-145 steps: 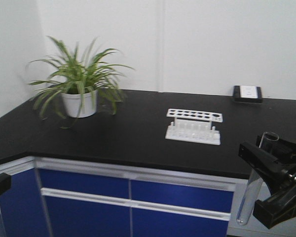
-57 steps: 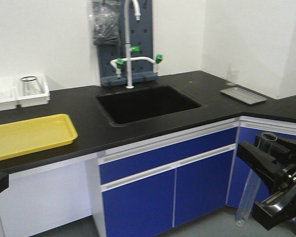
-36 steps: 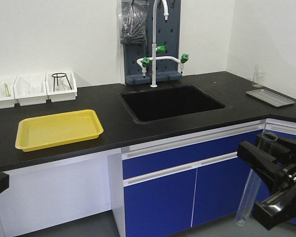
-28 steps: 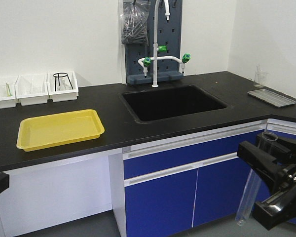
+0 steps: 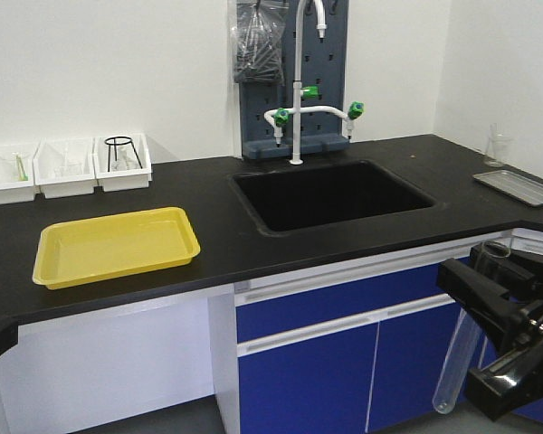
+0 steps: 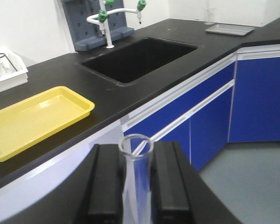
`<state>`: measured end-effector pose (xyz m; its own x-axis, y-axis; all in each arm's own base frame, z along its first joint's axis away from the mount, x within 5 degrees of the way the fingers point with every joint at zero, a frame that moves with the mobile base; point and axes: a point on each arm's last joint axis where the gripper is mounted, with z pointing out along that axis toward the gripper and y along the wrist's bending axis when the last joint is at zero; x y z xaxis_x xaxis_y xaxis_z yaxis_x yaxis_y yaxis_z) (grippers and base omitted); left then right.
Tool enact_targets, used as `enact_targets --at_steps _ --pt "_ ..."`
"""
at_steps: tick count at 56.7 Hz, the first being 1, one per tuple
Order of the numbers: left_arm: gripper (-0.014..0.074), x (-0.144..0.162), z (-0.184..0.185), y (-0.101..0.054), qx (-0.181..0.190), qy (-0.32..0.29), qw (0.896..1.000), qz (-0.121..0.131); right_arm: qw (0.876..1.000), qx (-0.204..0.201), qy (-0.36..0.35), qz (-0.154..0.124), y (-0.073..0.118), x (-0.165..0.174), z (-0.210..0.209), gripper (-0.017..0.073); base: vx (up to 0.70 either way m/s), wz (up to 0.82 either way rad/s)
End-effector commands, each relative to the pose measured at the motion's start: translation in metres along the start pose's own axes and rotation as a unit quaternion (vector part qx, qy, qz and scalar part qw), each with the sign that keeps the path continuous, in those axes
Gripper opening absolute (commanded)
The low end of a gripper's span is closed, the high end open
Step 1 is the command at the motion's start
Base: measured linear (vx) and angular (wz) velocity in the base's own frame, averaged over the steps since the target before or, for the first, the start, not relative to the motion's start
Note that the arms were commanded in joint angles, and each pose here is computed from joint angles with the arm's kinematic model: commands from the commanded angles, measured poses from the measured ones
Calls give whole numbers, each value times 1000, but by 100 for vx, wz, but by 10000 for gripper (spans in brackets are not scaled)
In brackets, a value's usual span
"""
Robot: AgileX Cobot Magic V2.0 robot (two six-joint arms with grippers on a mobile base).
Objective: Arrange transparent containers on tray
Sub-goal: 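Hold both tubes raised while the base drives to the yellow tray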
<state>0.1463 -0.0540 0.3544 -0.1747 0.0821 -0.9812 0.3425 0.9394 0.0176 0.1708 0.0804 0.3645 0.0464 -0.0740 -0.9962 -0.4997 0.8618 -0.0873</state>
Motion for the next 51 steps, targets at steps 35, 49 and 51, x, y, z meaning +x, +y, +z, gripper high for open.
enact_targets --at_steps 35,49,51 --pt "-1 -17 -4 -1 6 -58 998 -3 1000 -12 -29 -1 2 -14 -2 -11 31 20" --pt "-1 -17 -4 -1 6 -58 998 -3 999 -13 -29 -1 2 -14 -2 -11 38 26" --pt "-1 -17 -4 -1 6 -58 998 -3 999 -13 -29 -1 2 -14 -2 -11 39 21"
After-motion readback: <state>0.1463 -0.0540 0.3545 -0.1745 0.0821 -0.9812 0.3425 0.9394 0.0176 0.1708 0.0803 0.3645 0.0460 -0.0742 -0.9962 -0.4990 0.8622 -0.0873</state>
